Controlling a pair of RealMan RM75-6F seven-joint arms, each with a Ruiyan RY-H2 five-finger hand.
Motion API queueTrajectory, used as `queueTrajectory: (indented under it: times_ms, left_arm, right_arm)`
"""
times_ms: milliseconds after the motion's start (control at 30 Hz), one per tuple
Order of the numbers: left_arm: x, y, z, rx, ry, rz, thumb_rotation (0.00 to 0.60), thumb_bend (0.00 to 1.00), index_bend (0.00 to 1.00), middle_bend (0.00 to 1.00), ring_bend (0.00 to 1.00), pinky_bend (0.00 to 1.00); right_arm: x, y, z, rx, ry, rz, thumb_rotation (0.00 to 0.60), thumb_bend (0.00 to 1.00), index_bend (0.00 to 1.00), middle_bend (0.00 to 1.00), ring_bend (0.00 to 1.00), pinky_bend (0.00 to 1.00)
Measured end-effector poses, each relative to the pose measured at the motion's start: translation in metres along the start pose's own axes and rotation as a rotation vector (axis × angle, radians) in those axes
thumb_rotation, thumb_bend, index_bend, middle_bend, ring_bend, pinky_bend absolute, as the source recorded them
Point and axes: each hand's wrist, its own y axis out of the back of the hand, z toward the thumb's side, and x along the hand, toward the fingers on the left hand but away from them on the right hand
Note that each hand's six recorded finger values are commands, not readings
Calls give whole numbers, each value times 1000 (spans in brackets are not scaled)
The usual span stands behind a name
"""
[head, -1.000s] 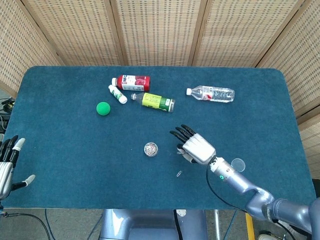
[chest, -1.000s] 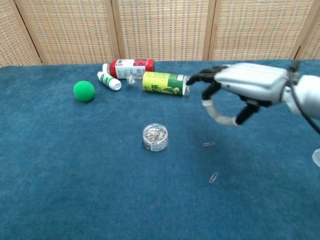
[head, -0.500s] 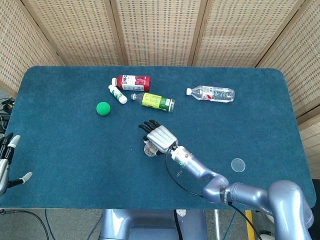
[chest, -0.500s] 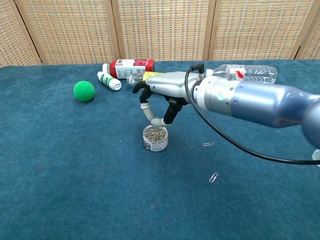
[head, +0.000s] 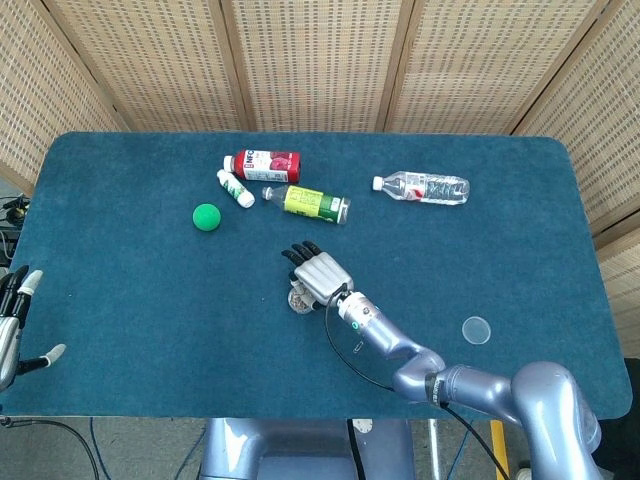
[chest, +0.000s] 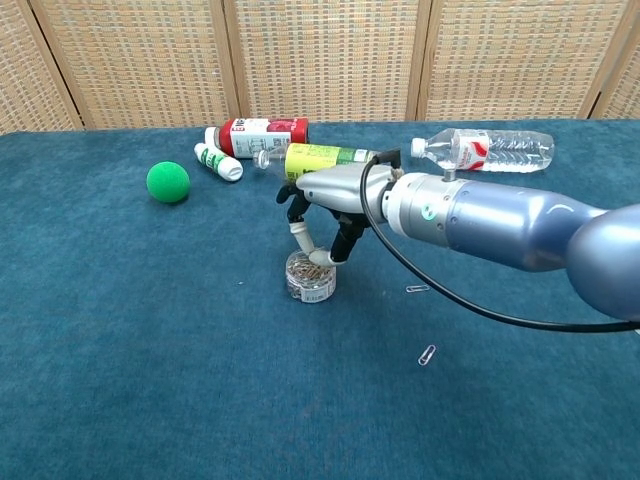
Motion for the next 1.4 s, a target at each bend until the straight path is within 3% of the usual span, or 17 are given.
queueTrajectory:
  times_ms: [100,167,233,333,500,733,1000,1100,1233,1400]
  left_arm:
    - [1,-1,0,1,2,-2,600,0,0,0,0,0]
    - [1,-1,0,1,3,-2,600,0,0,0,0,0]
    - [1,-1,-1,1,4,-1,600,0,0,0,0,0]
    - [1,-1,-1,1,4,-1,600,0,0,0,0,0]
    - [1,0,0,1,3,0,600,0,0,0,0,0]
    - [-1,0,2,1,-6,3,600,0,0,0,0,0]
    - [-5,1,5,1,-25,9,600,0,0,0,0,0]
    - [-7,1,7,1,-35,8,600,0,0,0,0,0]
    - [-9,0,8,1,-45,7,600,0,0,0,0,0]
    - [-12,2,11,-1,-58,13,600,0,0,0,0,0]
  right_arm:
    - [-1,0,1,10,-2,-4,600,337,590,80,0,54]
    - [-1,-1,0,10,-7,-3,600,200,539,80,0,54]
    - [-2,-1,-1,12,-13,-2,600,133,494,80,0,54]
    - [-2,-1,-2,24,-20,-1,600,80,458,80,0,54]
    - [-1,2,-4,32,-30,-15,600,84,457,80,0,54]
    - [9,23,0,2,-7,-63,600,97,458,80,0,54]
    - [52,48,-7,28,45,-95,600,137,457,80,0,54]
    - [75,43,-16,86,60,-74,600,166,458,80,0,54]
    - [115,19,-29,168,89,-7,600,169,457,80,0,54]
    - [142,-9,-39,152,66,53,600,169,457,80,0,54]
